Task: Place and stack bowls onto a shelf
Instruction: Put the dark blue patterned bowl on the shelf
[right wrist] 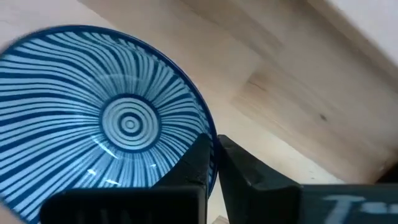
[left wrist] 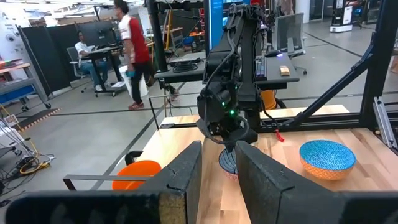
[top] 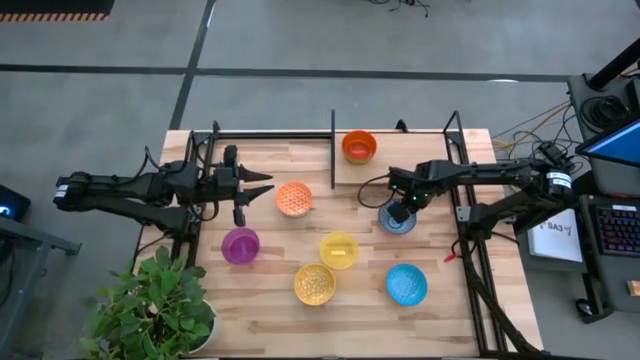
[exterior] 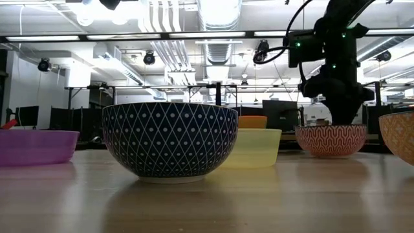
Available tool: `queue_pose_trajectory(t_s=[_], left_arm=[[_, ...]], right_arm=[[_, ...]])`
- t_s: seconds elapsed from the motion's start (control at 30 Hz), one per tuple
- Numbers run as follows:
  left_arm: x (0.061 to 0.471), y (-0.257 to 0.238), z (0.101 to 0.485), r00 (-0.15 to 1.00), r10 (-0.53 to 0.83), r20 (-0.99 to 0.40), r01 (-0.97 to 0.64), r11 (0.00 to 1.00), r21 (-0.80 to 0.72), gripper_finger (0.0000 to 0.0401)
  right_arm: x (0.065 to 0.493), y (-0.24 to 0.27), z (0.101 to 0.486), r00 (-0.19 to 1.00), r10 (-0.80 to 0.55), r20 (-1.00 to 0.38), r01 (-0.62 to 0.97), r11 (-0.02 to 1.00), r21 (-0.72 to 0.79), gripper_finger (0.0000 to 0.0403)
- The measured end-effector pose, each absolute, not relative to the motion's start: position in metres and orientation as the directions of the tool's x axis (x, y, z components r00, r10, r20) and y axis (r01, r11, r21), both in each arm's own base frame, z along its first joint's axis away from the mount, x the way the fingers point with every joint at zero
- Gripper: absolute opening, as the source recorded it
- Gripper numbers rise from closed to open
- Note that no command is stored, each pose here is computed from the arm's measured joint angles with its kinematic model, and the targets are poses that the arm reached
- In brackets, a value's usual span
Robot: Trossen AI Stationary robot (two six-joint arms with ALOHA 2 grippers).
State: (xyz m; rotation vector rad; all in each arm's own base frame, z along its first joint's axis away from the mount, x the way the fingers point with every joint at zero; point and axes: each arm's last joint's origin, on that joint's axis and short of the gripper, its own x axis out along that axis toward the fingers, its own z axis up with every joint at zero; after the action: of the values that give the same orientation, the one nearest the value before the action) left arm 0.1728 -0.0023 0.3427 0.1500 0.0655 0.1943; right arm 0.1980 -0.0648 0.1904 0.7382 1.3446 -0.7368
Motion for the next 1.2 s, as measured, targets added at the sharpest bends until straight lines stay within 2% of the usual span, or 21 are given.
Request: queue_pose_trajectory(t_s=[0.17,0.3,0.63,0.9,1.2], left_arm=[[0.173,-0.002,0.343,0.979,0.197,-0.049,-0.187,0.970,0.157,0.0082],[0.173,-0.002,0.343,0.979,0.197,-0.047,-0.188,0.970,0.157,0.0082],[0.173,-0.002,0.343,0.979,0.197,-0.048,-0.187,0.970,0.157,0.0082],[0.173,-0.002,0.343,0.979,0.197,-0.050,-0.187,0.970,0.157,0.0082],[0.173,-0.002,0.343,0.979,0.197,-0.050,-0.187,0.969,0.161,0.0082]], right_arm=[[0.202,-0.075,0.219,0.218,-0.030,-0.975,0.815,0.555,0.165,0.0012],[0.203,-0.091,0.244,0.268,-0.057,-0.962,0.813,0.550,0.194,0.0012],[0.183,-0.161,0.273,0.215,-0.127,-0.968,0.829,0.547,0.113,0.0012],[0.151,-0.222,0.260,0.135,-0.115,-0.984,0.856,0.514,0.058,0.0012],[0.137,-0.249,0.245,0.121,-0.101,-0.988,0.851,0.522,0.051,0.0012]])
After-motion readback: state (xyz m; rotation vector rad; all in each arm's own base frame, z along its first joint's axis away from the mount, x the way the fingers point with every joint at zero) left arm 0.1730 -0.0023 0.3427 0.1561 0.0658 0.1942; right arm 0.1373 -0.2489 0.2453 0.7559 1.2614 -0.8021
